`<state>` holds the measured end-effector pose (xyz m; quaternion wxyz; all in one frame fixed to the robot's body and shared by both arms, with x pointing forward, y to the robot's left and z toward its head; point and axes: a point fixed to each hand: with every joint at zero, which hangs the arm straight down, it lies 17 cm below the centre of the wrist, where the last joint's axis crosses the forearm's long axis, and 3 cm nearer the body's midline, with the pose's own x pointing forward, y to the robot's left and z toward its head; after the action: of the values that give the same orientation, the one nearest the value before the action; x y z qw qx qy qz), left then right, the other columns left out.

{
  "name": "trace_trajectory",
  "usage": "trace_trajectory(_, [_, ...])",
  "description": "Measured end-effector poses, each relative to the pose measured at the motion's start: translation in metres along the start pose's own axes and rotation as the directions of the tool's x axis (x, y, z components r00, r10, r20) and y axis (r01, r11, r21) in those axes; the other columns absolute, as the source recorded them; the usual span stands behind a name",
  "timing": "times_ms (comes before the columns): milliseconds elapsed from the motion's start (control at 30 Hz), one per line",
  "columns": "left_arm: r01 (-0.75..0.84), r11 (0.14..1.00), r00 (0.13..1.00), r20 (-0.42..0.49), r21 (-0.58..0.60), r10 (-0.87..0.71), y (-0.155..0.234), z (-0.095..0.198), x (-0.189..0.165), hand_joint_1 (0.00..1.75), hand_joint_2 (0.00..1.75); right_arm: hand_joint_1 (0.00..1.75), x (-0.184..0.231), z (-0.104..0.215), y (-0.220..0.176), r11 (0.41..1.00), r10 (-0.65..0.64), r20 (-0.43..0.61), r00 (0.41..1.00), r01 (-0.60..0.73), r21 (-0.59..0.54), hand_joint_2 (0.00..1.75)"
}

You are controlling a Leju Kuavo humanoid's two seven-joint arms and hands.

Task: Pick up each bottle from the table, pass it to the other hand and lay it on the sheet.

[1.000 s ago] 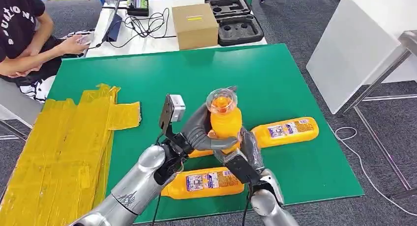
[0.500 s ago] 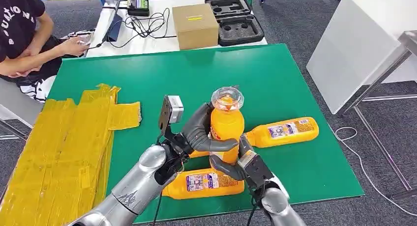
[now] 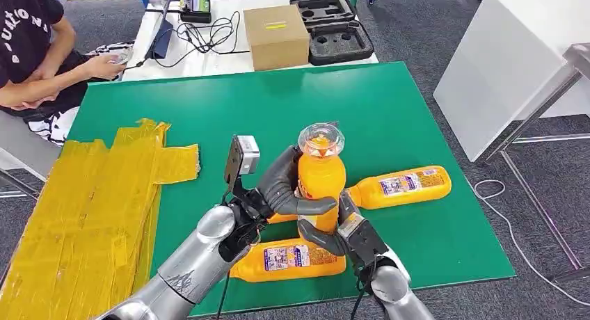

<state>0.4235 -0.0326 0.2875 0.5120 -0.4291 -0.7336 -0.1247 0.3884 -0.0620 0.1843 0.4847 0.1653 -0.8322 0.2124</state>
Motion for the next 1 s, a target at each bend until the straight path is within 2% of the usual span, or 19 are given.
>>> trace_trajectory(233, [0.001,1.0,1.0,0.0,0.005,-0.001,0.001,0.0,0.0,0.0,1.75,1.75,0.0,0.0,0.001,1.0,-0.003,0.002,1.0,0.003,0.004,1.75])
trace_trajectory(267, [0.001,1.0,1.0,0.001,0.005,-0.001,0.001,0.0,0.0,0.72,1.75,1.75,0.001,0.0,0.001,1.0,-0.003,0.003,1.0,0.003,0.004,1.75])
trace_trajectory(300, [0.001,1.0,1.0,0.001,0.005,-0.001,0.001,0.0,0.0,1.61,1.75,1.75,0.001,0.0,0.001,1.0,-0.005,0.004,1.0,0.005,0.004,1.75])
trace_trajectory(333, [0.001,1.0,1.0,0.001,0.006,-0.001,0.001,0.0,0.0,1.75,1.75,1.75,0.001,0.0,0.0,1.0,-0.006,0.004,1.0,0.006,0.004,1.75])
trace_trajectory(1000, [0.002,0.999,1.0,0.01,0.033,-0.003,0.006,-0.001,0.001,1.75,1.75,1.75,0.005,0.0,-0.011,0.999,0.019,0.018,1.0,-0.018,-0.042,1.75])
